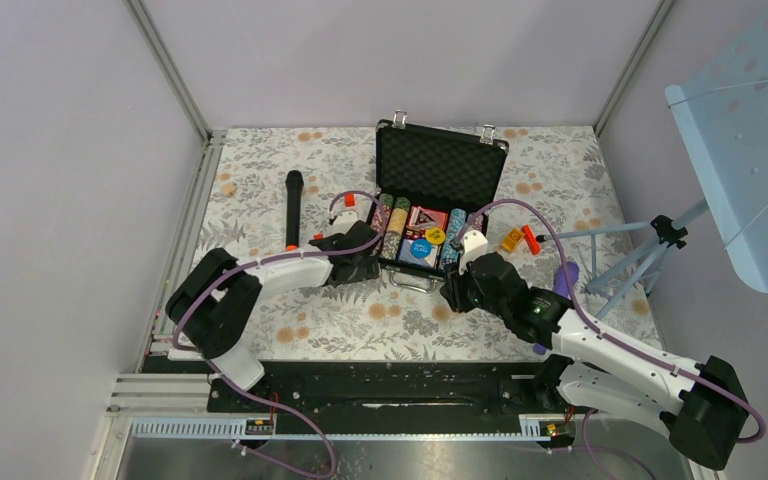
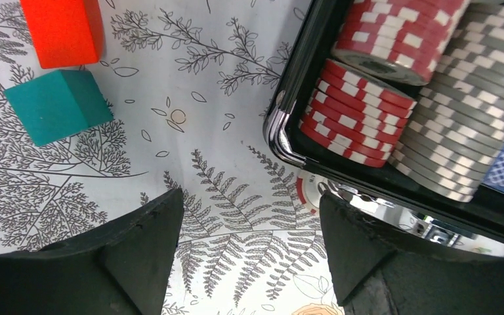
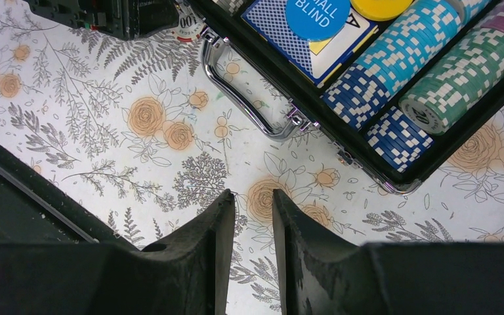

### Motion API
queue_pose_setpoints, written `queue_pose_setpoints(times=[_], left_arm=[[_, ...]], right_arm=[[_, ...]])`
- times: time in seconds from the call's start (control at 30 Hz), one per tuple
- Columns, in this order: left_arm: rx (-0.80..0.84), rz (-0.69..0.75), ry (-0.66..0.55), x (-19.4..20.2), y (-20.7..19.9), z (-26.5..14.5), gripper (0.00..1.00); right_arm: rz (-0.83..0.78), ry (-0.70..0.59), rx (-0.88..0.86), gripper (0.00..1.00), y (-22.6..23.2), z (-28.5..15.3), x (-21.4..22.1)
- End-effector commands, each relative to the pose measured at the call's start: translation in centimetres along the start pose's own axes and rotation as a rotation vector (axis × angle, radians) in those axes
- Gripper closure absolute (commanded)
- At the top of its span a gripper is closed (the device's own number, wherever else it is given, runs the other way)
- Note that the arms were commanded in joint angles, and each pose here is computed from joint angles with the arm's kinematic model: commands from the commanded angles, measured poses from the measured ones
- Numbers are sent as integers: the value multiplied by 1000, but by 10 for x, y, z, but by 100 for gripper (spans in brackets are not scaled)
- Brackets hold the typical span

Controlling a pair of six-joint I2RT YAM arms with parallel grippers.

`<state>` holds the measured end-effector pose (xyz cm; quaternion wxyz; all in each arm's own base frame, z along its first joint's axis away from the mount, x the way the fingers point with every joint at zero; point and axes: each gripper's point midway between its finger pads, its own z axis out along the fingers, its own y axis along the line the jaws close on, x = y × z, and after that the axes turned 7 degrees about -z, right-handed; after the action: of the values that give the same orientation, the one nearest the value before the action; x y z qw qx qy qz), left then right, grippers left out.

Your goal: Pack up texas hold em set

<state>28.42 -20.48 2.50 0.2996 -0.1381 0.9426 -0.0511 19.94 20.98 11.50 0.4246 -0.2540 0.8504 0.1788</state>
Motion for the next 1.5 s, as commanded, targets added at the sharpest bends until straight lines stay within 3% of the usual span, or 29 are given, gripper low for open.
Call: queue_pose_setpoints(times=[0.0, 0.27, 0.87, 1.27, 1.47], left_arm=[[67, -15, -24, -13, -27, 5, 25], [-18, 15, 38, 6, -11, 18, 26], [-89, 85, 233, 76, 25, -7, 36], [-114, 77, 256, 94, 48, -19, 38], [-32, 77, 215, 81, 31, -26, 38]], right_arm=[[-1, -3, 45, 65, -9, 0, 0], [-4, -2, 48, 65, -9, 1, 1], [9, -2, 40, 65, -7, 3, 2], [18, -2, 39, 65, -8, 2, 6], [19, -2, 35, 65, -7, 1, 5]])
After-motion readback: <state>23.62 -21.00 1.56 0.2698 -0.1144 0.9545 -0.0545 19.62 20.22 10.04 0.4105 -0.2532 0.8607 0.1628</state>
